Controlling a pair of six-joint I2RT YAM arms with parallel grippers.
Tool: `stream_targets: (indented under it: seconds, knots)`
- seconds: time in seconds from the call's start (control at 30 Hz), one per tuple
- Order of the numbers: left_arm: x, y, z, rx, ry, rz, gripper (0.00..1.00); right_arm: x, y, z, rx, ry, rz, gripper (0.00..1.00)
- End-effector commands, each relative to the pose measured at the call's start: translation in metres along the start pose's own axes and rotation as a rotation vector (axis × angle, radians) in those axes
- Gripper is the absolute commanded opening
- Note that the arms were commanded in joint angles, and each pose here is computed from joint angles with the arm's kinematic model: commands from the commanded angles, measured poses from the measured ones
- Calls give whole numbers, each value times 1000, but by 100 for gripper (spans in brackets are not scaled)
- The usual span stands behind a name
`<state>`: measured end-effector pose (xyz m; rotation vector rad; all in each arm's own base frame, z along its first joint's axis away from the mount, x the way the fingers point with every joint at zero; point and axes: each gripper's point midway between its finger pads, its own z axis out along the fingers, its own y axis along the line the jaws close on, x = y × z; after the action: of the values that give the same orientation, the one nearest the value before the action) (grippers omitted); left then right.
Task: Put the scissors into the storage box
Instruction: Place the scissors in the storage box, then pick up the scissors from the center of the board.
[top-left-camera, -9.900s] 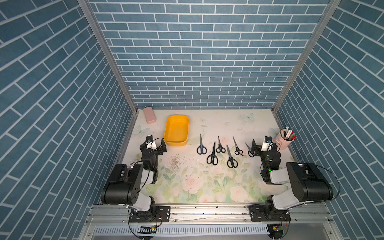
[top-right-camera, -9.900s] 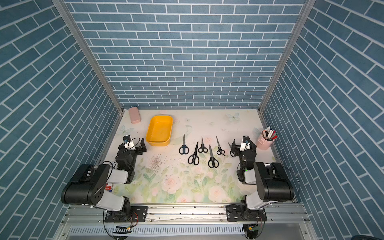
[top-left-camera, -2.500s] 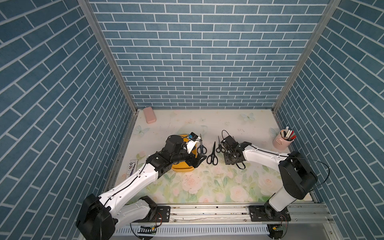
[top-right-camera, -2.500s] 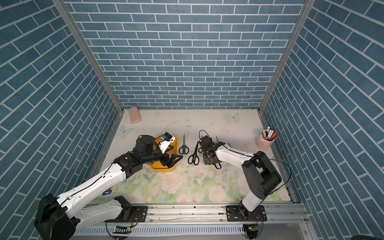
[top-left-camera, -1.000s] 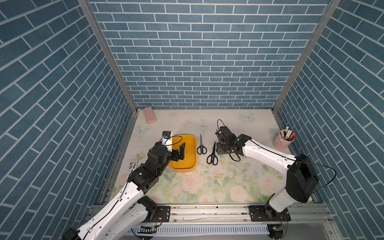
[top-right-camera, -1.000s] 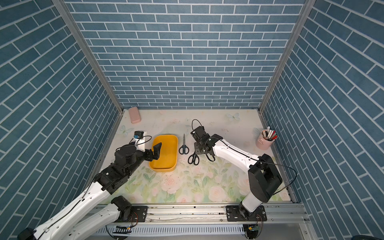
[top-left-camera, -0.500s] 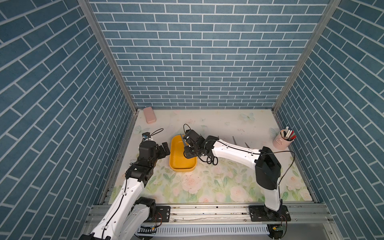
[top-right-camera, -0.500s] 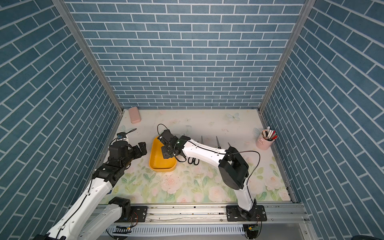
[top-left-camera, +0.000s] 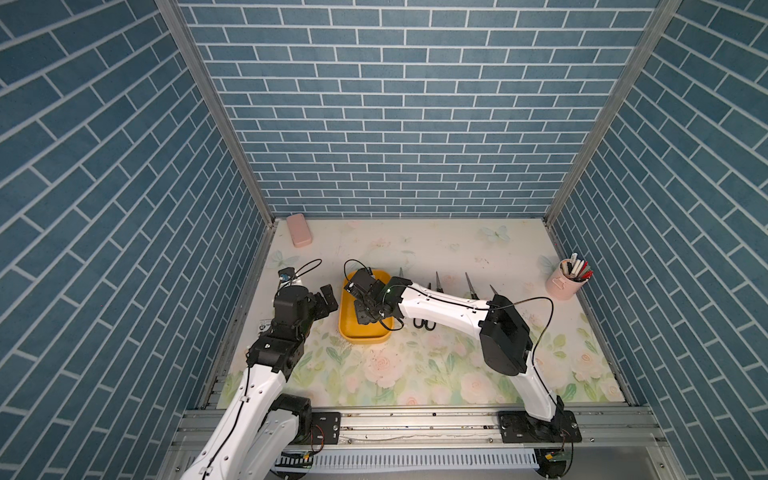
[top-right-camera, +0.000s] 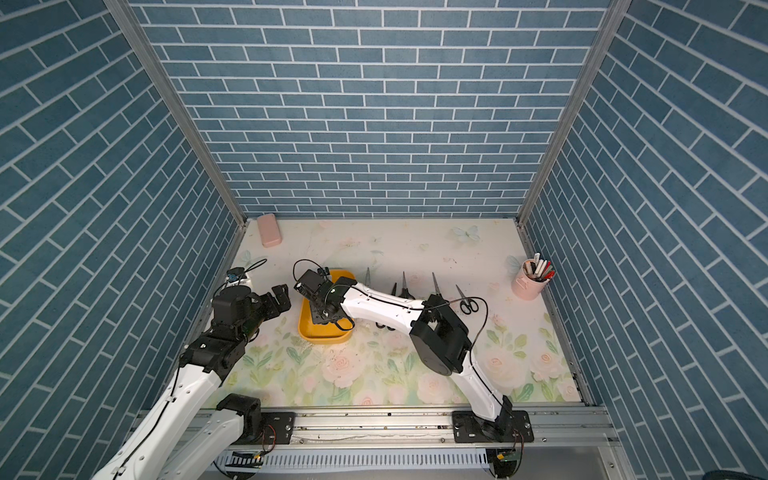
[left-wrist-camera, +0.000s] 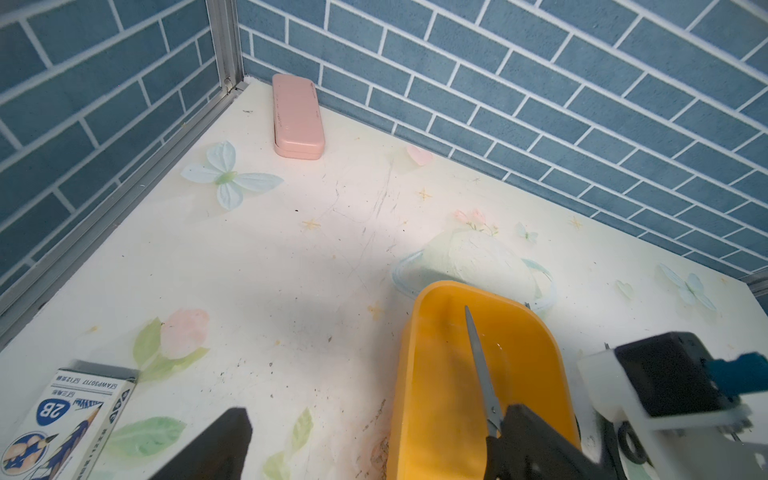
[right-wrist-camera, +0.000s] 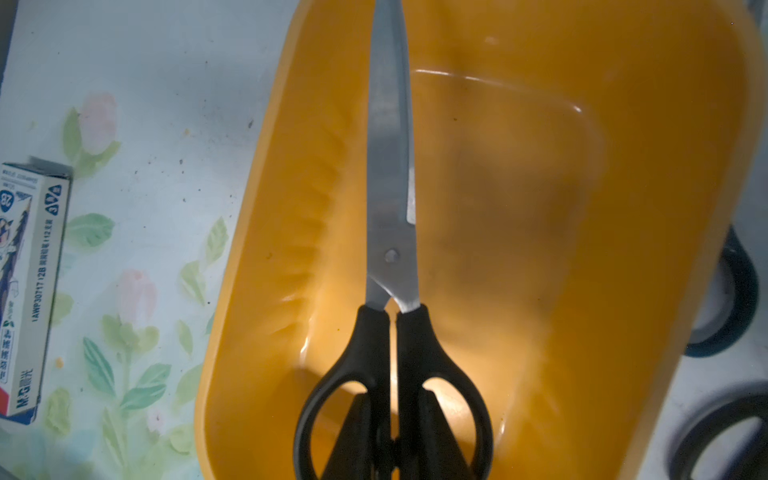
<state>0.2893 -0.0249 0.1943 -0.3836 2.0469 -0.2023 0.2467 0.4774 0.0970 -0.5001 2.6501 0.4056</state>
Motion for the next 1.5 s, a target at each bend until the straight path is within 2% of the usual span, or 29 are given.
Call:
stream_targets:
  seconds: [0.0, 0.17, 0.33, 0.47, 0.53, 0.6, 0.7, 0.77, 0.83, 0.93, 1.0, 1.03, 1.13, 1.2, 1.33, 1.47]
  knots:
    - [4, 6, 1, -23, 9, 0, 100, 5, -8, 11, 67, 7, 39, 0]
    - [9, 7, 6, -32, 35, 14, 100, 15, -4, 27, 56, 53, 24, 0]
    - [4, 7, 2, -26, 8, 12, 100, 16, -1, 32, 50, 61, 10, 0]
    - [6, 7, 2, -28, 13, 12, 100, 15, 8, 37, 26, 81, -25, 23]
    - [6, 8, 3, -34, 21, 17, 100, 10, 12, 29, 25, 72, -49, 47]
    - [5, 7, 3, -35, 20, 19, 100, -3, 14, 12, 21, 25, -64, 63]
    - [3, 5, 3, -24, 15, 25, 100, -23, 21, -18, -18, -37, -85, 75]
    - [1, 4, 3, -26, 11, 30, 100, -36, 23, -41, -44, -76, -87, 75]
    - [-4, 3, 1, -27, 6, 35, 100, -51, 20, -78, -56, -149, -73, 75]
    - [-15, -7, -4, 16, -11, 50, 100, -62, -10, -112, 0, -232, -55, 74]
    - [-21, -25, -9, 108, -17, 76, 100, -63, -39, -127, 22, -259, -18, 73]
    - [-22, -38, -12, 178, -19, 91, 100, -60, -54, -129, 25, -258, 3, 73]
    - [-19, -99, -35, 530, -4, 195, 100, -46, -113, -127, 22, -237, 116, 68]
    - [-16, -125, -49, 657, 10, 246, 100, -33, -148, -121, 46, -216, 158, 68]
    - [0, -153, -53, 699, 92, 346, 100, -11, -194, -106, 135, -138, 134, 66]
    - [12, -172, -52, 724, 134, 393, 93, 7, -205, -85, 173, -33, 131, 61]
